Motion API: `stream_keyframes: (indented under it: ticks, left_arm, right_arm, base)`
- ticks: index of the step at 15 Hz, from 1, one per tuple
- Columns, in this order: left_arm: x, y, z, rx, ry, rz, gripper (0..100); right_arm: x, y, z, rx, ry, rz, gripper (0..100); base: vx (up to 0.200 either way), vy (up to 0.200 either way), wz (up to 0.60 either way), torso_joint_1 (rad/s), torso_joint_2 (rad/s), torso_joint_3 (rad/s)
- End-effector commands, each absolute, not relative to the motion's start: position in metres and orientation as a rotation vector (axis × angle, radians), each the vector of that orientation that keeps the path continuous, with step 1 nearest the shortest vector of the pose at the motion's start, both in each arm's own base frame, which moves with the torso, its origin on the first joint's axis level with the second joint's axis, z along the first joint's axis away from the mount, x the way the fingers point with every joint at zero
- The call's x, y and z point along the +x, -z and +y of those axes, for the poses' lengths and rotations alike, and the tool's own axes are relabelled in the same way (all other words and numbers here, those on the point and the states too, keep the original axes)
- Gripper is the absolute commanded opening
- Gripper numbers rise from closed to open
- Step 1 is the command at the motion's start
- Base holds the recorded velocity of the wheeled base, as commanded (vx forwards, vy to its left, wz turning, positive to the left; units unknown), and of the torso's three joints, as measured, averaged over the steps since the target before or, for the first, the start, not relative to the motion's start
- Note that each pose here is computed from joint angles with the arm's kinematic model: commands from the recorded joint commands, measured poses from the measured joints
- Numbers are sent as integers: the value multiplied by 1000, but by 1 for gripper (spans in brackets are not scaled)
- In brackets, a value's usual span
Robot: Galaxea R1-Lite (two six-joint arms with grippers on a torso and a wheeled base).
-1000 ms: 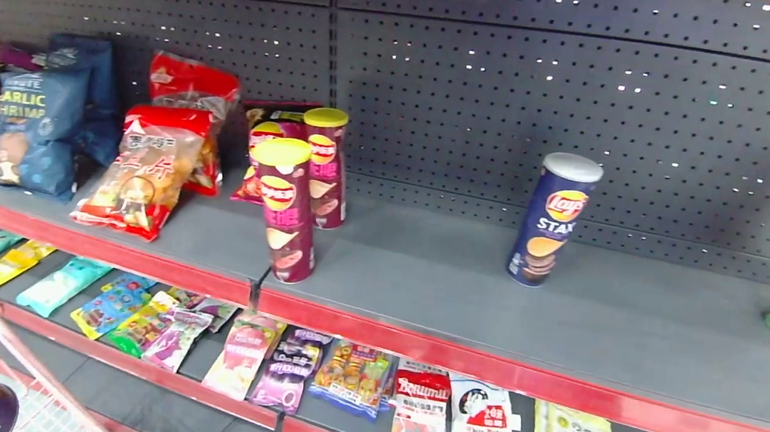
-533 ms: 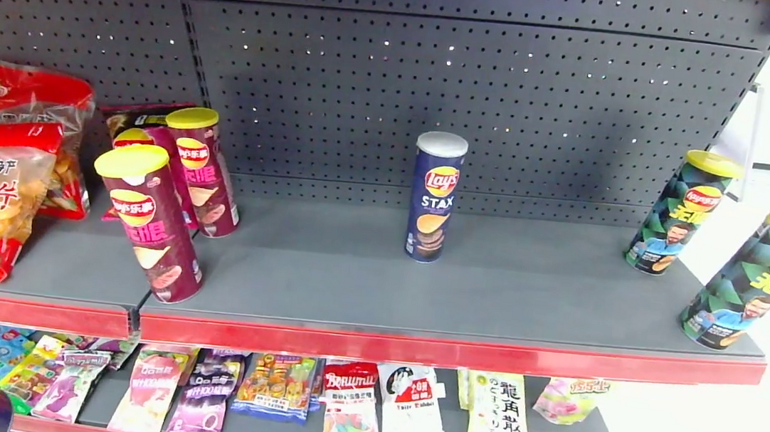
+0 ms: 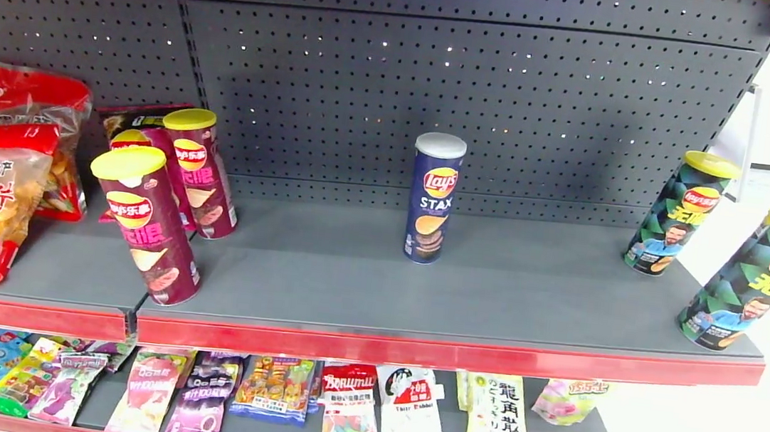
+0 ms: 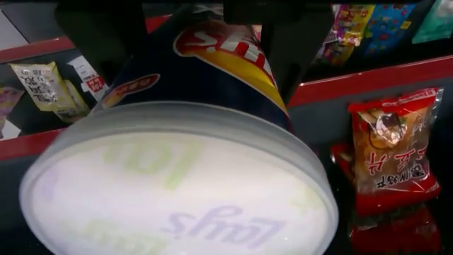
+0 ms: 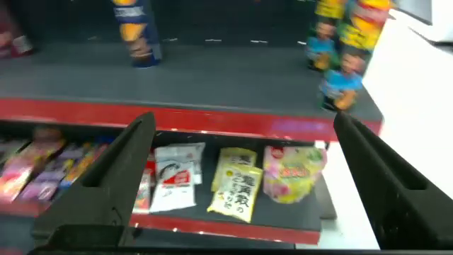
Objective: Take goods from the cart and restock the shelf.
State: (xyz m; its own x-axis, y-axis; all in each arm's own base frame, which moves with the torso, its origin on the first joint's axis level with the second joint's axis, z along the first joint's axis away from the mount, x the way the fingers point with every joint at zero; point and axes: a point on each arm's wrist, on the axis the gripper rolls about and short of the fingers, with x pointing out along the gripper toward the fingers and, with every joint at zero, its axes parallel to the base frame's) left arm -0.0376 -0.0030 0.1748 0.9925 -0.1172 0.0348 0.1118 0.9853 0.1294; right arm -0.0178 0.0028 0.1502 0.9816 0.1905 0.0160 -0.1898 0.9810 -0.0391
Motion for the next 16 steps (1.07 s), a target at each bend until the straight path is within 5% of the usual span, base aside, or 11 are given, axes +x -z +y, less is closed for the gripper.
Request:
stream_keyframes:
  ticks: [1,3,8,16]
  left_arm:
    - [-38,-172,-3,128,119,-40,0]
    - [-31,-176,-3,120,110,-10,0]
    - [-28,-169,-3,115,106,25,0]
    - [-27,-170,-2,118,77,28,0]
  right_arm:
    - [80,-211,20,-123,-479,183,100]
    - [143,-210,63,-147,-665,99,100]
    - [226,-185,121,-161,-704,177,100]
    - [303,-167,159,-152,-630,194,100]
  base:
    - [0,0,0,0,0,0]
    - [0,0,0,0,0,0]
    - [0,0,0,0,0,0]
    - [0,0,0,0,0,0]
